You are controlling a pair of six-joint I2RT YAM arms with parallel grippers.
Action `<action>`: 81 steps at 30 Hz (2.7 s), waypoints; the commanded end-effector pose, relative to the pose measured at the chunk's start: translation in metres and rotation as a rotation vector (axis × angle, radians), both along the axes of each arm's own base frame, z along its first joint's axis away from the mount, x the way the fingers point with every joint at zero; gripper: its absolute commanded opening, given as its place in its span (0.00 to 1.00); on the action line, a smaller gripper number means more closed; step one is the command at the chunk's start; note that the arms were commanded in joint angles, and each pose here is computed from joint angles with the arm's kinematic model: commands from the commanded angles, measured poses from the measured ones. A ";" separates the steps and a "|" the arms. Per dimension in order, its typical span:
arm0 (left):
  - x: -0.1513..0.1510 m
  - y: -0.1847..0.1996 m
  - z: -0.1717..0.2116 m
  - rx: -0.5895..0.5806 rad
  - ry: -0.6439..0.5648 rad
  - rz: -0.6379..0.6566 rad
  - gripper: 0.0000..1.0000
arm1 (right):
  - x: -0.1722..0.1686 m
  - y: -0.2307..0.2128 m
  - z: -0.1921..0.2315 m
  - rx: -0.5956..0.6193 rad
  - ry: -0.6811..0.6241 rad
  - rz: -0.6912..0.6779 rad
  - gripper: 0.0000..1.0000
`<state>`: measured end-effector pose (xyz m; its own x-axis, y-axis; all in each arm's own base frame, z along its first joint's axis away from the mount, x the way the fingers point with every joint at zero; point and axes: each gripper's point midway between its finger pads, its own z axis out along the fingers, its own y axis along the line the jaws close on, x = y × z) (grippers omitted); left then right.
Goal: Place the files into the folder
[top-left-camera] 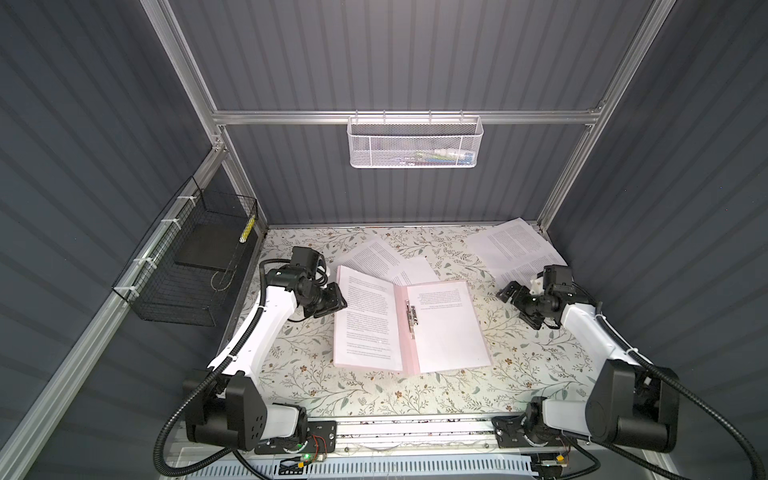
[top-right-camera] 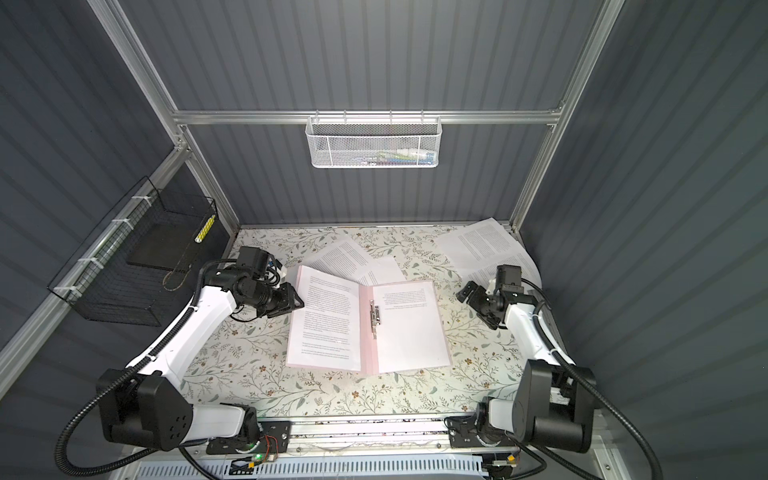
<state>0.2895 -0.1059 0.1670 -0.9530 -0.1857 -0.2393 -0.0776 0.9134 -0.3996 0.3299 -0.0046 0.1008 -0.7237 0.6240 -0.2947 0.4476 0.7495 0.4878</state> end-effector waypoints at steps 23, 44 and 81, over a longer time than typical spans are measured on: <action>0.074 -0.146 0.086 -0.243 -0.195 -0.296 0.93 | 0.105 -0.057 -0.072 0.161 0.158 -0.126 0.99; 0.133 -0.309 0.017 -0.389 -0.040 -0.490 0.92 | 0.108 -0.012 0.007 0.208 0.025 -0.055 0.99; 0.151 -0.361 0.013 -0.569 -0.198 -0.515 0.94 | 0.137 -0.050 -0.068 0.140 0.317 -0.137 0.99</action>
